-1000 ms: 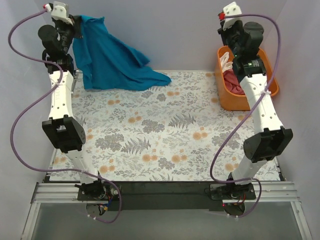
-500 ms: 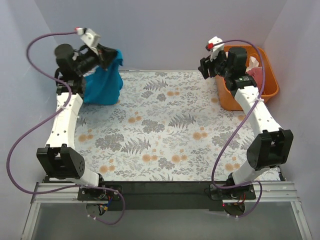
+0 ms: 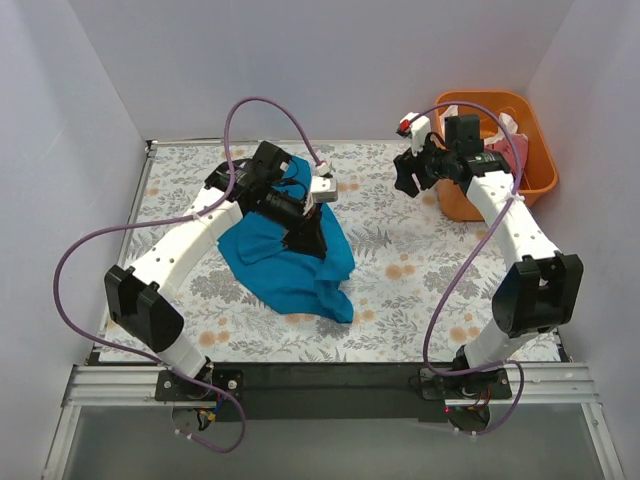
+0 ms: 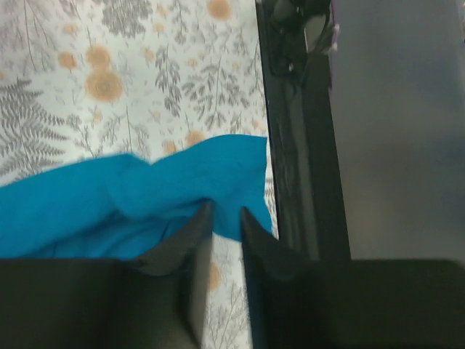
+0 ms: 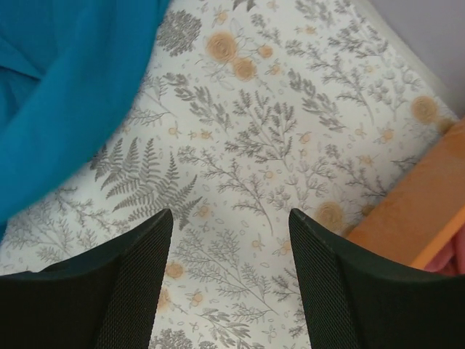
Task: Fold and stack the t-shirts
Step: Flatten the tshirt out
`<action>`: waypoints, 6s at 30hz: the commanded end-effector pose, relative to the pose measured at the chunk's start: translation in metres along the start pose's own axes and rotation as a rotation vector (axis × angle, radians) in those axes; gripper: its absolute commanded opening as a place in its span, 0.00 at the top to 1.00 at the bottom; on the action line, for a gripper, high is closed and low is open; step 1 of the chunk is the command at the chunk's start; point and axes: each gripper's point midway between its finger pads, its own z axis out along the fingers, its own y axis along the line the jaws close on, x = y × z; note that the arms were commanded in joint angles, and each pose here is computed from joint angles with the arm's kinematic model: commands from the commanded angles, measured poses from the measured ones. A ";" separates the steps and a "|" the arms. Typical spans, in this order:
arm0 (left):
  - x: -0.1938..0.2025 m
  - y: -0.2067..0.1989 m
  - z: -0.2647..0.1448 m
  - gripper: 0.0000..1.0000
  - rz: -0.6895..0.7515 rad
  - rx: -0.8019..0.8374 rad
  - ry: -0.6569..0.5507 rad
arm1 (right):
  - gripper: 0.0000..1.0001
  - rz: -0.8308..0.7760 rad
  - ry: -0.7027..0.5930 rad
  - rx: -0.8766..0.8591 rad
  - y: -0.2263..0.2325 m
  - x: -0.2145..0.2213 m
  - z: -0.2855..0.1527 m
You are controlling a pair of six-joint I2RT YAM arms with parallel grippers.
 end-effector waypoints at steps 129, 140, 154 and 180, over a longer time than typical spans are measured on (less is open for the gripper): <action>0.330 0.320 -0.307 0.90 -1.059 -1.188 0.059 | 0.38 -0.278 0.748 -0.638 0.178 0.205 -0.054; 0.284 0.303 -0.308 0.42 -1.039 -1.152 -0.073 | 0.39 0.042 0.346 -0.281 0.028 0.039 0.100; 0.309 0.303 -0.293 0.41 -1.105 -1.145 -0.021 | 0.36 0.099 0.190 -0.037 -0.041 0.045 0.204; 0.335 0.310 -0.273 0.29 -1.030 -1.246 0.118 | 0.99 0.180 0.369 -0.105 -0.006 0.134 0.228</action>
